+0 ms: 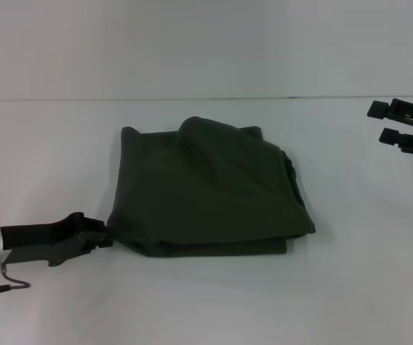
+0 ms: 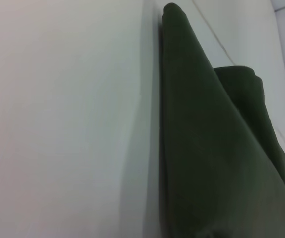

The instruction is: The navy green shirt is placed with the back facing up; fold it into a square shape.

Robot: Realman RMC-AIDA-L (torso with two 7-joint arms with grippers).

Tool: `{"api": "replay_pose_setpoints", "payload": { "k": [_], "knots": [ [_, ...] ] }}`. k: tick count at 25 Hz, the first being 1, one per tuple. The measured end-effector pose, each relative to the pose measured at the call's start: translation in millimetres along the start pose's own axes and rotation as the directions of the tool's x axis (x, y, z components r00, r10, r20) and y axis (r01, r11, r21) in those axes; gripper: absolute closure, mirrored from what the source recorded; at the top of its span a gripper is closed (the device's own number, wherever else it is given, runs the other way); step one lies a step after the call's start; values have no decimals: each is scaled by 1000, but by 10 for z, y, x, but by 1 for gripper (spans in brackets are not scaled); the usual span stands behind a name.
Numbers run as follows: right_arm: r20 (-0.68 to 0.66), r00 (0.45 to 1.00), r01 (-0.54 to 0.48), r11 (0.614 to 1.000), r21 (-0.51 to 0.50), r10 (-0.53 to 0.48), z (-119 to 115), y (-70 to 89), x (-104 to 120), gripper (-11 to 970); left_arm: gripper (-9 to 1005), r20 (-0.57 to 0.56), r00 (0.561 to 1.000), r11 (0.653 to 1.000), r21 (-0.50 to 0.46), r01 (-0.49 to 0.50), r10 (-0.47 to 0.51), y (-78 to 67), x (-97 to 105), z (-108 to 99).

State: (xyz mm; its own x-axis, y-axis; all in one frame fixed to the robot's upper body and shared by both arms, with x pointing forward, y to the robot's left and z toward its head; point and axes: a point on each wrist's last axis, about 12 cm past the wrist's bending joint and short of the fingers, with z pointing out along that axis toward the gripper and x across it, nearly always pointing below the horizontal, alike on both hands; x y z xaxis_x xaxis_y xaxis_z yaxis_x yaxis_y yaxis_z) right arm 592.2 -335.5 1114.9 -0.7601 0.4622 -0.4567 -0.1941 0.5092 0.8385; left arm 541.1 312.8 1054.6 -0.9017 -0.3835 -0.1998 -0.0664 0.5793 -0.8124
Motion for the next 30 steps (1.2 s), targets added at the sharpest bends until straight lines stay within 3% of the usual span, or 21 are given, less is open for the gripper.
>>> {"api": "replay_pose_setpoints", "payload": {
  "k": [3, 7, 11, 19, 23, 25, 30],
  "knots": [
    [3, 1000, -4, 1000, 0, 4, 0, 0, -2, 74, 797, -19, 999, 1000, 10, -28, 28, -34, -9, -95],
    [-1, 1000, -5, 1000, 13, 5, -16, -20, 0, 75, 700, 11, 998, 997, 47, -63, 62, -89, -56, -299],
    [-71, 997, 33, 998, 50, -30, 58, 26, -43, 75, 603, 46, 988, 978, 140, -152, 147, -274, -84, -363],
    [-290, 948, 197, 956, 217, -130, 670, 409, -327, 76, 315, 60, 975, 957, 185, -222, 214, -531, -223, -185],
    [-338, 928, 252, 934, 255, -158, 957, 594, -349, 76, 186, 104, 973, 958, 181, -223, 206, -606, -327, -139],
    [-354, 922, 261, 925, 276, -155, 1067, 636, -328, 76, 121, 145, 974, 964, 175, -200, 176, -614, -387, -141],
    [-353, 928, 235, 921, 310, -118, 1208, 629, -243, 77, 95, 229, 966, 964, 205, -170, 122, -654, -484, -138]
  ]
}}
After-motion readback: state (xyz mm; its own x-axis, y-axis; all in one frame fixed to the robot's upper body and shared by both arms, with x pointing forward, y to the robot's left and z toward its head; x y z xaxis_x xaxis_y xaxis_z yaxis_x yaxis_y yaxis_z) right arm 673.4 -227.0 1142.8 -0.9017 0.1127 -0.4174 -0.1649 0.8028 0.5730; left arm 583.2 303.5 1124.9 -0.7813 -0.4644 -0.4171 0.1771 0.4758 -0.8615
